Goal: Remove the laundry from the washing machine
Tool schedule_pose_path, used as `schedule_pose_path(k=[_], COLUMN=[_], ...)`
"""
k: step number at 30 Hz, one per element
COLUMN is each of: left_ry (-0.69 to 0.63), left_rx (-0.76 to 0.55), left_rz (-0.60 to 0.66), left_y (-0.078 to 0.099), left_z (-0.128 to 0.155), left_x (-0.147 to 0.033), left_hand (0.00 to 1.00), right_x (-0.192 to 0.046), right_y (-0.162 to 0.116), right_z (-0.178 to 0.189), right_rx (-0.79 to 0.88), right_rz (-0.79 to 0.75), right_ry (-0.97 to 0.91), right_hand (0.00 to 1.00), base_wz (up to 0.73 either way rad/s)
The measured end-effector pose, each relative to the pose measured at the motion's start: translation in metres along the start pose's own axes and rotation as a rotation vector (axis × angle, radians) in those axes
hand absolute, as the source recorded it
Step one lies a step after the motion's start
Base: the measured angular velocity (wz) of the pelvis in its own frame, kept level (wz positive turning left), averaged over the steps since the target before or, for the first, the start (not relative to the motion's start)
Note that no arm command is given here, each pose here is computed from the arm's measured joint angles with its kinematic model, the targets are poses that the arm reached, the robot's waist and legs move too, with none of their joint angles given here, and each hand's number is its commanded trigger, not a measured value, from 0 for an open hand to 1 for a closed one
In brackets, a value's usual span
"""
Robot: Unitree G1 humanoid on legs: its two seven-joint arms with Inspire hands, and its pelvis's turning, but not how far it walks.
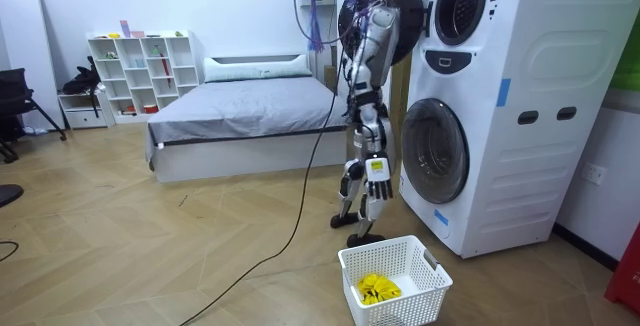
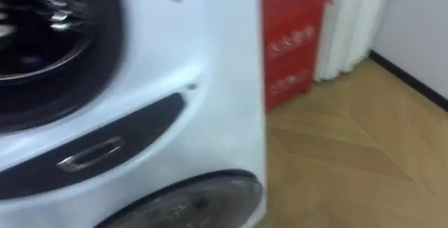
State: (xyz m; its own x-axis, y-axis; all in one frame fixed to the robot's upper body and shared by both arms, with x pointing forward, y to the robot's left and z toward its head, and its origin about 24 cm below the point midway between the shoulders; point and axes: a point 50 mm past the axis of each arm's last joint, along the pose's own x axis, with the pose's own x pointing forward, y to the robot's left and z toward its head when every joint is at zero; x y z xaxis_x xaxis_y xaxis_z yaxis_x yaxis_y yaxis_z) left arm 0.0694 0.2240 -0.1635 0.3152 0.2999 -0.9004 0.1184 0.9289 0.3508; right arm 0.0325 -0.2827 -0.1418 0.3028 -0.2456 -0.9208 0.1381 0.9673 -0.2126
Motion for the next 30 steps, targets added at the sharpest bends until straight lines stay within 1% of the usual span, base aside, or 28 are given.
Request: schedule_pose_path(k=[4,7,9,13,20,23,30], left_ry=[0.029,0.048,0.056,0.067,0.062,0.069,0.062], left_rx=[-0.040,-0.079,-0.087,-0.111,-0.128,-0.148,-0.159], left_rz=[-0.003,0.040,0.052,0.067,0.075,0.079,0.083], left_y=[-0.008,-0.003,-0.002,0.001,0.004,0.006,0.007], left_z=[-0.011,-0.018,-0.021,-0.024,-0.025,-0.026,-0.024], left_x=[-0.003,-0.005,-0.005,-0.006,-0.006,-0.006,-0.006], left_hand=[0.00,0.00,0.00,0.00,0.00,0.00,0.00], right_x=[0.005,0.005,0.005,0.006,0.008,0.010,0.014], right_y=[0.021,0.034,0.036,0.039,0.044,0.046,0.052], right_z=[-0.006,-0.015,-0.019,-0.024,-0.024,-0.018,-0.008], right_rx=[0.214,0.323,0.351,0.356,0.318,0.247,0.183], right_rz=[0.062,0.097,0.104,0.104,0.109,0.097,0.072], right_ry=[0.030,0.064,0.090,0.128,0.151,0.147,0.143], right_hand=[0.00,0.00,0.00,0.00,0.00,0.00,0.00], base_wz=[0.61,0.56,0.37,0.10,0.09,0.04,0.03])
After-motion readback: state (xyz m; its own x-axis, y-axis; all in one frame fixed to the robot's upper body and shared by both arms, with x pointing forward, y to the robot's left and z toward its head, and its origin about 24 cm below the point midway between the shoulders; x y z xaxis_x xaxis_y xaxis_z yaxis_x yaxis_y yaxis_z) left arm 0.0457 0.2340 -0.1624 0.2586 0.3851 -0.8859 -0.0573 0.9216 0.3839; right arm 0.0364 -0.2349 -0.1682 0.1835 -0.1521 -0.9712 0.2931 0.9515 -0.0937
